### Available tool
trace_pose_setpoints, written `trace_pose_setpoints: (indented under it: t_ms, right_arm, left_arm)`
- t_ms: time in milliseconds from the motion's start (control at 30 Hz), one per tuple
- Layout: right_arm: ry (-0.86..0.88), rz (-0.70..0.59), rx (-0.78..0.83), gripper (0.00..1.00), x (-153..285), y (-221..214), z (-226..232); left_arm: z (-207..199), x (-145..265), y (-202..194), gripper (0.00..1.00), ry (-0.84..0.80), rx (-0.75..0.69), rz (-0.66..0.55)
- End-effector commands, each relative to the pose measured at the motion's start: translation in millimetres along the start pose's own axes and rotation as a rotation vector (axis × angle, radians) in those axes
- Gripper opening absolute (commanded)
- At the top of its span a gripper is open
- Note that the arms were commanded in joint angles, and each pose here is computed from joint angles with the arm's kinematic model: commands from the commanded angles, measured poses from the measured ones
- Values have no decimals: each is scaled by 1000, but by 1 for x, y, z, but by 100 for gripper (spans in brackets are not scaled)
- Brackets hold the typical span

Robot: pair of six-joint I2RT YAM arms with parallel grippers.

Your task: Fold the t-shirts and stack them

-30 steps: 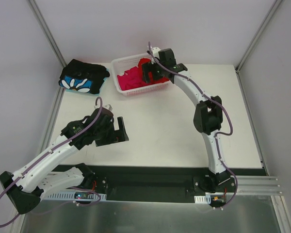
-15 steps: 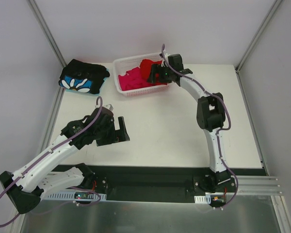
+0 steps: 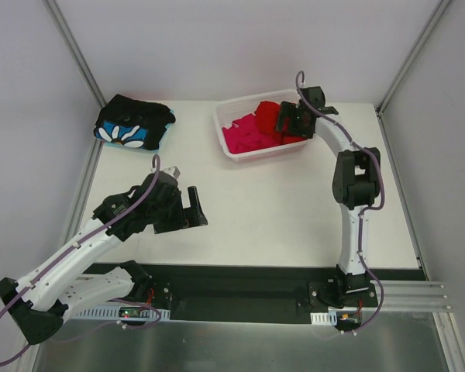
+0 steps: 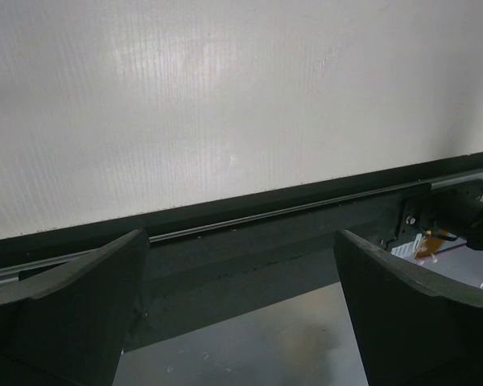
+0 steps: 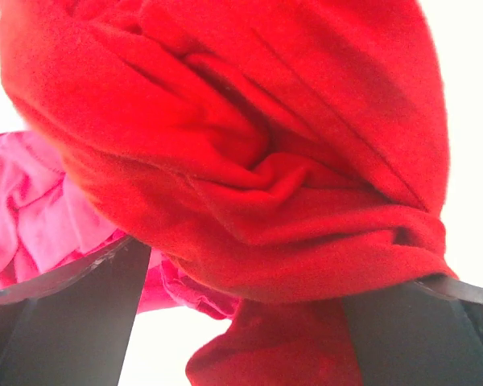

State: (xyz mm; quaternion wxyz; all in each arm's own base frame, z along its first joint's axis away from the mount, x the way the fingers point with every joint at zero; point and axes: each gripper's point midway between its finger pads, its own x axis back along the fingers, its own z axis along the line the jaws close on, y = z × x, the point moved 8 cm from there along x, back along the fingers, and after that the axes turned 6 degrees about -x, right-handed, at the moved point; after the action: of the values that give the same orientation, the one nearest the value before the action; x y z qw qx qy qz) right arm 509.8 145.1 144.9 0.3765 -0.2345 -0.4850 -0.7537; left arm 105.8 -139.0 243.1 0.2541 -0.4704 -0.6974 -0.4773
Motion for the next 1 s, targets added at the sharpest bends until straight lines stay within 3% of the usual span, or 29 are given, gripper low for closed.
trace_pose_setpoints:
  t_ms: [0,333,433,533,700,800,967]
  right_arm:
    - [-295,-103,-19,96,57,23,-34]
    - [-718,-153,-84,96,121,26,-96]
    - [-756,-180,-143,96,138,29,-111]
    - [-687,-229,-171,96,158,39,-104]
    - [-535,-344,-98,96,208,63,-45]
    - [-275,-331,-46,96,230,66,6]
    - [122,-56,-18,96,234,20,81]
  left_arm:
    - [-6,10,2,99,-49,-30,-16]
    - [-1,13,-5,99,-68,-14,-19]
    - [1,14,-9,99,-75,-6,-23]
    - [4,14,-12,99,-76,-2,-31]
    - [5,14,-13,99,-78,7,-25]
    - [5,15,-13,99,-79,6,-31]
    - [7,16,-12,99,-68,-1,-53]
